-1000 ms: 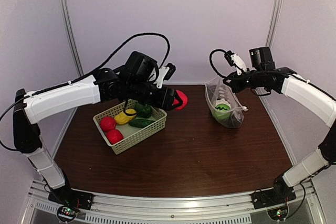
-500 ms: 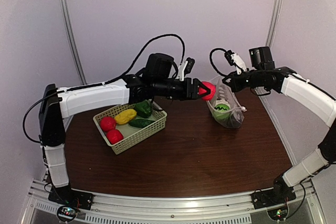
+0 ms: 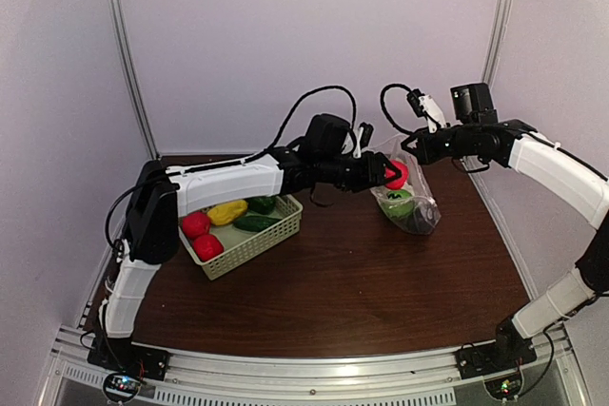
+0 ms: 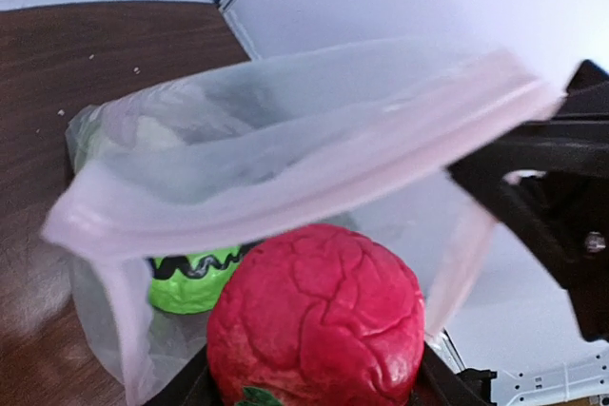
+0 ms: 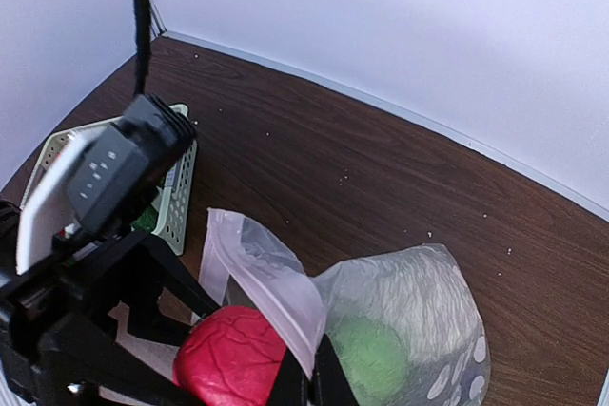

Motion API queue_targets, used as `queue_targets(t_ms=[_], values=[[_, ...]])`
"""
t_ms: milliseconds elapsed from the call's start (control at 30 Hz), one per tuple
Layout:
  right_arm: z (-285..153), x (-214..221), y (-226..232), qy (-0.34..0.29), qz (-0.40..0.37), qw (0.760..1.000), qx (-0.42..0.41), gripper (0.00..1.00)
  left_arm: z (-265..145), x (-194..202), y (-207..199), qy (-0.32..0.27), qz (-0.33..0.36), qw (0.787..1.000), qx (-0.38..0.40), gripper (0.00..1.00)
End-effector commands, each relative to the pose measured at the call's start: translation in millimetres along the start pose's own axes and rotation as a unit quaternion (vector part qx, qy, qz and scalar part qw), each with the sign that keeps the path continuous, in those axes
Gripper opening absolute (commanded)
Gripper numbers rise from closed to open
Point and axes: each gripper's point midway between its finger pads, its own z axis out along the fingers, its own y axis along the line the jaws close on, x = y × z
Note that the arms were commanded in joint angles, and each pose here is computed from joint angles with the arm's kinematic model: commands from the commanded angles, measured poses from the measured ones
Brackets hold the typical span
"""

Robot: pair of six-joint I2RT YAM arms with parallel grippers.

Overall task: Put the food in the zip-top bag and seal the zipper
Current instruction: Place the fake fruit in the zipper food storage bag.

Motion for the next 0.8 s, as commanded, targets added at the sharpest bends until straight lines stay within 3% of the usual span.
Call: queue_targets(t_ms=[0,133,367,600,767], values=[[-13.0,-23.6,6.3,-0.035,0.001,0.999,-0.006,0.0,6.4,1.8,22.2,-0.005,-0.033,0.998,-0.058,0.1],[-10.1,-22.7,10.0,-0.034,0.006,0.999,-0.019,0.0,13.9,5.4,34.1,0.0,-0.041,0.996,-0.082,0.28],[-4.9,-20.6,12.5,-0.029,0.012,0.999,-0.03,0.0,21.7,6.8,30.5,0.006,-0.044,0.997,-0.069,0.47],[-13.3,-27.8,10.1,-0.037,0.004,0.999,-0.019,0.0,11.9,0.8,2.4,0.027,-0.012,0.999,-0.036,0.96],[-20.6,-37.0,5.0,-0.046,0.007,0.999,-0.015,0.0,-20.4,-11.8,-19.6,0.015,0.018,0.999,-0.035,0.98]])
